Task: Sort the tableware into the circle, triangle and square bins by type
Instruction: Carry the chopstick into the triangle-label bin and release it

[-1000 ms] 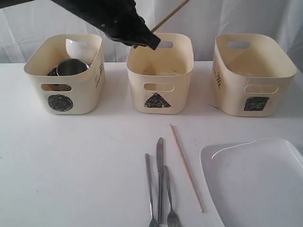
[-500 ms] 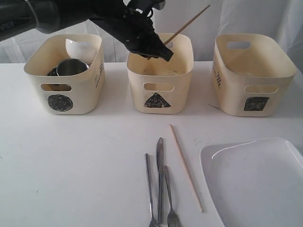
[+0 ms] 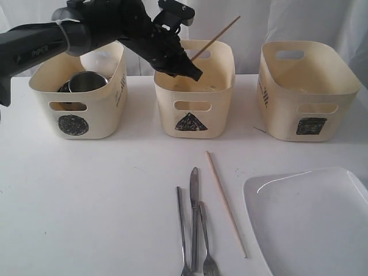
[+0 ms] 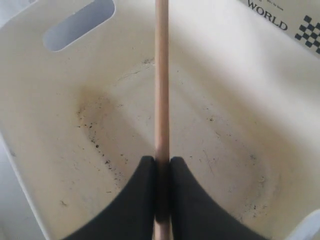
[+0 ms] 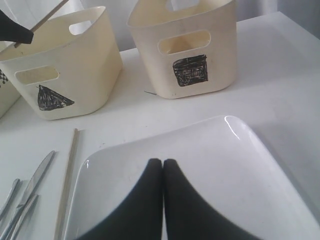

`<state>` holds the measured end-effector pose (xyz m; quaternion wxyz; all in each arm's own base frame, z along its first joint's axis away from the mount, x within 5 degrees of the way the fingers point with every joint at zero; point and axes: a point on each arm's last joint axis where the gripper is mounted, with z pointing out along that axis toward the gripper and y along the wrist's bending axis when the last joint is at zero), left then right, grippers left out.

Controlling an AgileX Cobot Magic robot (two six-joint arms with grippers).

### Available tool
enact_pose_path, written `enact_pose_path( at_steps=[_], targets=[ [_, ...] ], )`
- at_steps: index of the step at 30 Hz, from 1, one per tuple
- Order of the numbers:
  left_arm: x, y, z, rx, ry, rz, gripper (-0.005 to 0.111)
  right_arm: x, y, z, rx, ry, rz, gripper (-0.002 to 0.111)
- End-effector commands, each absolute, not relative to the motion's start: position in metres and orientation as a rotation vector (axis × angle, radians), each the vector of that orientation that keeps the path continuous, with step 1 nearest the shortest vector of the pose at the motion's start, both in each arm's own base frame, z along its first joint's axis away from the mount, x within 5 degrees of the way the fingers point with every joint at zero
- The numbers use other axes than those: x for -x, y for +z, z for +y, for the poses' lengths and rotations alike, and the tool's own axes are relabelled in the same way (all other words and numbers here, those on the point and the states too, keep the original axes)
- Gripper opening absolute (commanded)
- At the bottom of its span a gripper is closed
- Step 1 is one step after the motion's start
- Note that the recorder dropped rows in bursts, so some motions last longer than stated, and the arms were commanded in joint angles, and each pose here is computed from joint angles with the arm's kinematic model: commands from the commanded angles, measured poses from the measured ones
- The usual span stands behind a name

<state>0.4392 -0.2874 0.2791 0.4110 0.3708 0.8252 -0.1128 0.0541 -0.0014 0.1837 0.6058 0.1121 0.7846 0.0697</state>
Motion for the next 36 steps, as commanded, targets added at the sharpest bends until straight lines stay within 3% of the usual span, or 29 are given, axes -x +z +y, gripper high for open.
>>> enact_pose_path(
  at_steps=[1, 7, 12, 14, 22, 30, 36],
  targets=[
    [-0.441, 0.281, -0.287, -0.922, -0.292, 2.071, 0.0, -0.054, 0.182, -0.001, -0.258, 0.161, 1.812, 0.0],
    [-0.442, 0.284, -0.288, -0.928, -0.291, 2.023, 0.006, -0.054, 0.182, -0.001, -0.258, 0.161, 1.812, 0.0],
    [-0.444, 0.281, -0.291, -0.905, -0.321, 2.018, 0.036, -0.054, 0.182, -0.001, -0.258, 0.161, 1.812, 0.0],
    [-0.444, 0.28, -0.291, -0.903, -0.326, 2.02, 0.043, -0.054, 0.182, -0.001, -0.258, 0.161, 1.812, 0.0],
    [-0.442, 0.28, -0.292, -0.887, -0.355, 2.053, 0.043, -0.054, 0.182, -0.001, -0.283, 0.18, 1.809, 0.0],
    [-0.404, 0.286, -0.292, -1.004, -0.555, 2.337, 0.043, -0.054, 0.182, -0.001, -0.283, 0.18, 1.809, 0.0],
    [-0.38, 0.295, -0.302, -1.125, -0.555, 2.373, 0.026, -0.054, 0.182, -0.001, -0.283, 0.18, 1.809, 0.0]
  ],
)
